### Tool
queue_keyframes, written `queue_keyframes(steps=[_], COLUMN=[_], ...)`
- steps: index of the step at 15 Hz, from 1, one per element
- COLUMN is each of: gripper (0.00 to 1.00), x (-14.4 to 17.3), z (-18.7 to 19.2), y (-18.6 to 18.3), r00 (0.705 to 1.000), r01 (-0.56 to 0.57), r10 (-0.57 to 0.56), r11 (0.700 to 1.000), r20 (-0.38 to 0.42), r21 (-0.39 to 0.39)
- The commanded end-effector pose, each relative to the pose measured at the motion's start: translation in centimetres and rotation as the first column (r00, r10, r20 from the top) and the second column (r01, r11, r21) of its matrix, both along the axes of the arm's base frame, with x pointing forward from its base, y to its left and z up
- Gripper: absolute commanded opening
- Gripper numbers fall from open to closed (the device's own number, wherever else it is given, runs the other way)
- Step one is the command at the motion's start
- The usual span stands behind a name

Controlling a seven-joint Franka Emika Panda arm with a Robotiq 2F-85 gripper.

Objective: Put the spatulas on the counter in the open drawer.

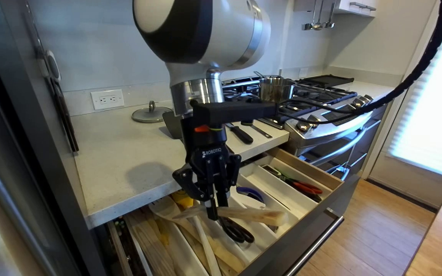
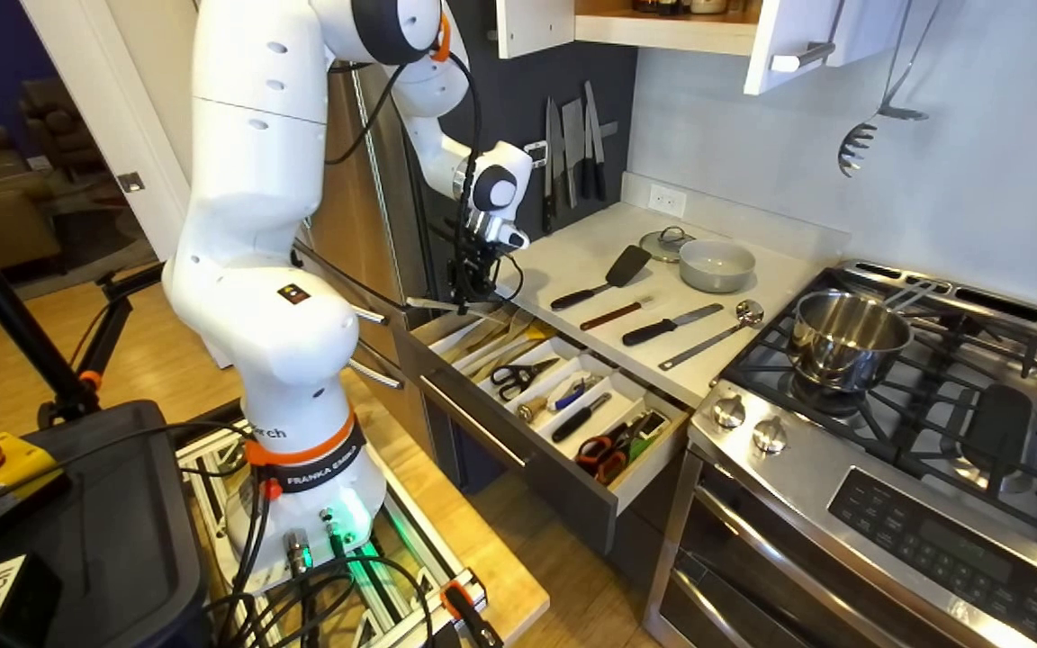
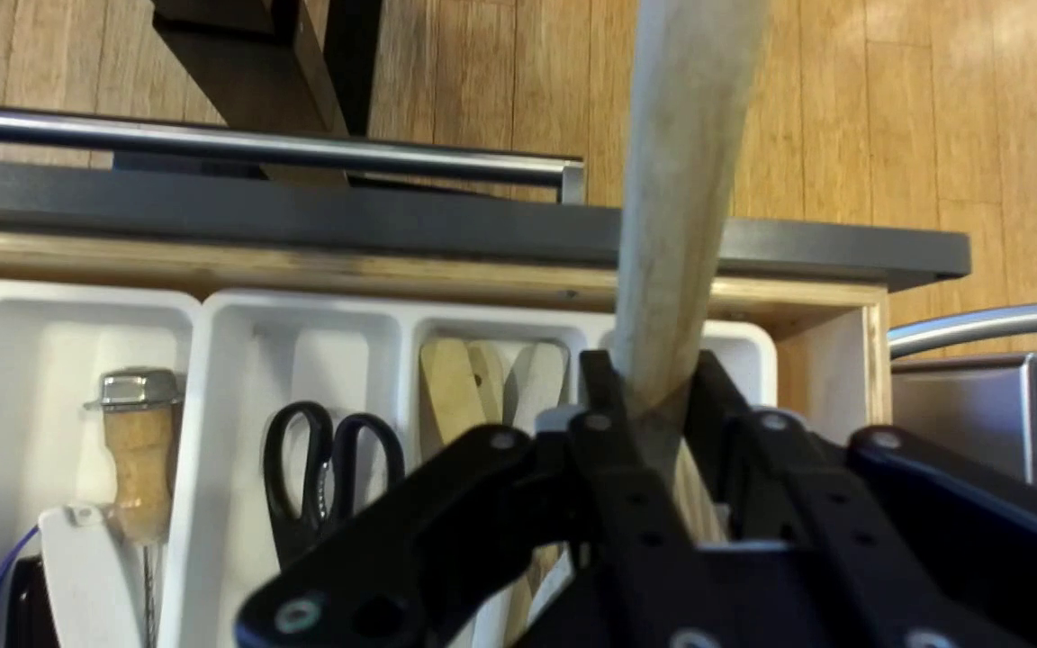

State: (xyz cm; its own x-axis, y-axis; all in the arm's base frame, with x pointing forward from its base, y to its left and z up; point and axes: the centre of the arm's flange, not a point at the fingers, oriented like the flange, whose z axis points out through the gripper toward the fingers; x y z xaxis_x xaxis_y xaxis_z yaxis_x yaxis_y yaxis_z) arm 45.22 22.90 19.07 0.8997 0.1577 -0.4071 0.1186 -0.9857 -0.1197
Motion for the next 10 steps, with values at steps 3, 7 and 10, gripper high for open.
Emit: queue_keyframes(steps=[3,7,10], gripper=[0.06,0.06,0.06], x=[2.3,3.7,4.3], z=[-4.0,-5.3,-6.1], y=[0.0,0.9,1.5], r00=[0.986,0.968,0.961], r01=[0.0,0.015,0.027], r10=[-0.003,-0.03,-0.05], r11=[1.0,0.998,0.996], r20=[0.169,0.25,0.272], r21=[0.023,0.064,0.088])
